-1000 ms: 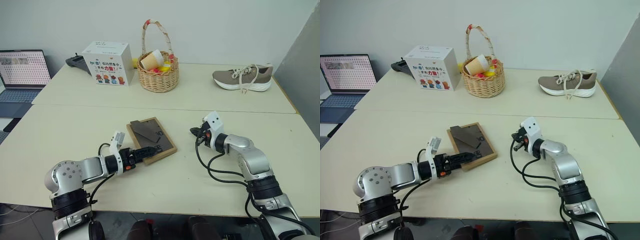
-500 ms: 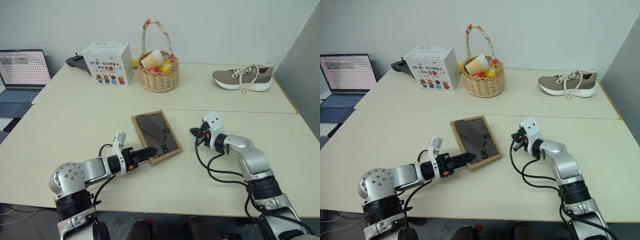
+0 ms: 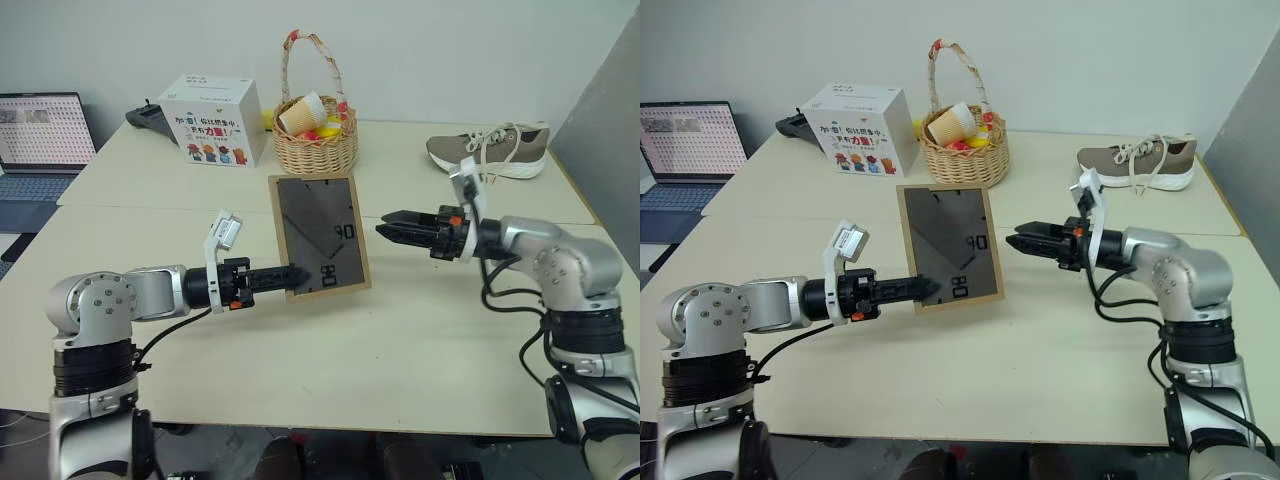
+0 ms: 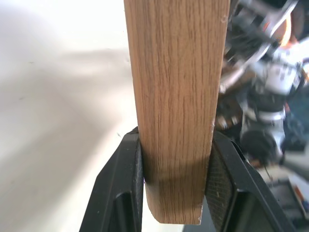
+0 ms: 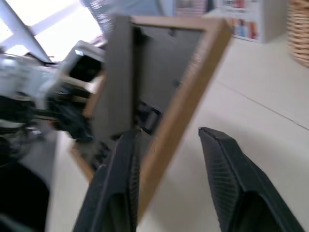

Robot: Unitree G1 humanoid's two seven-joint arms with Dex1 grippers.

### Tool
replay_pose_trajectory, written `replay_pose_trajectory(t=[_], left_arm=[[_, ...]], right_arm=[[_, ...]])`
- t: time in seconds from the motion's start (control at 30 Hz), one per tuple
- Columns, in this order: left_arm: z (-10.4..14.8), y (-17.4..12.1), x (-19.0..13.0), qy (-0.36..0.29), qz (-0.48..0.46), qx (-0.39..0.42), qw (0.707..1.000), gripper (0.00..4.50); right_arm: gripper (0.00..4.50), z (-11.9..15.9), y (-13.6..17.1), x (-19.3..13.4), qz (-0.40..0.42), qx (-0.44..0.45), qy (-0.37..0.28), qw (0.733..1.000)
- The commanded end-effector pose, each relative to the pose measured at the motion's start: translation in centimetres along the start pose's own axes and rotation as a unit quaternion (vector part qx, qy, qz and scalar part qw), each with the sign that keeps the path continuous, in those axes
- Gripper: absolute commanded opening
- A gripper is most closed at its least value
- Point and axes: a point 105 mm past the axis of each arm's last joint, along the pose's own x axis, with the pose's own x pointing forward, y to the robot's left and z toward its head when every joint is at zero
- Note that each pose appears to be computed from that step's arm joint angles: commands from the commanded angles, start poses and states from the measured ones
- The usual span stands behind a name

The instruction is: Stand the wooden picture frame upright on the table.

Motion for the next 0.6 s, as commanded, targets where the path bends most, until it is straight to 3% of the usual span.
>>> replay_pose_trajectory(t=[0.03, 0.3, 0.47, 0.6], left_arm=[[0.9, -0.6, 0.1, 0.002, -0.029, 0.036, 0.999, 1.29], [1.1, -0.7, 0.5, 0.013, -0.041, 0.052, 0.998, 1.29], [1.0, -0.4, 0.5, 0.014, -0.036, 0.055, 0.998, 1.29], [0.7, -0.3, 0.4, 0.016, -0.036, 0.054, 0.998, 1.29]], right_arm=[[2.96, 2.3, 2.4, 1.3, 0.06, -0.031, -0.011, 0.998], [4.46, 1.6, 1.8, 5.6, 0.021, -0.101, -0.003, 0.995], [4.46, 1.1, 1.9, 7.2, 0.009, -0.12, -0.007, 0.993], [4.46, 0.9, 4.7, 5.4, 0.092, -0.088, -0.001, 0.992]])
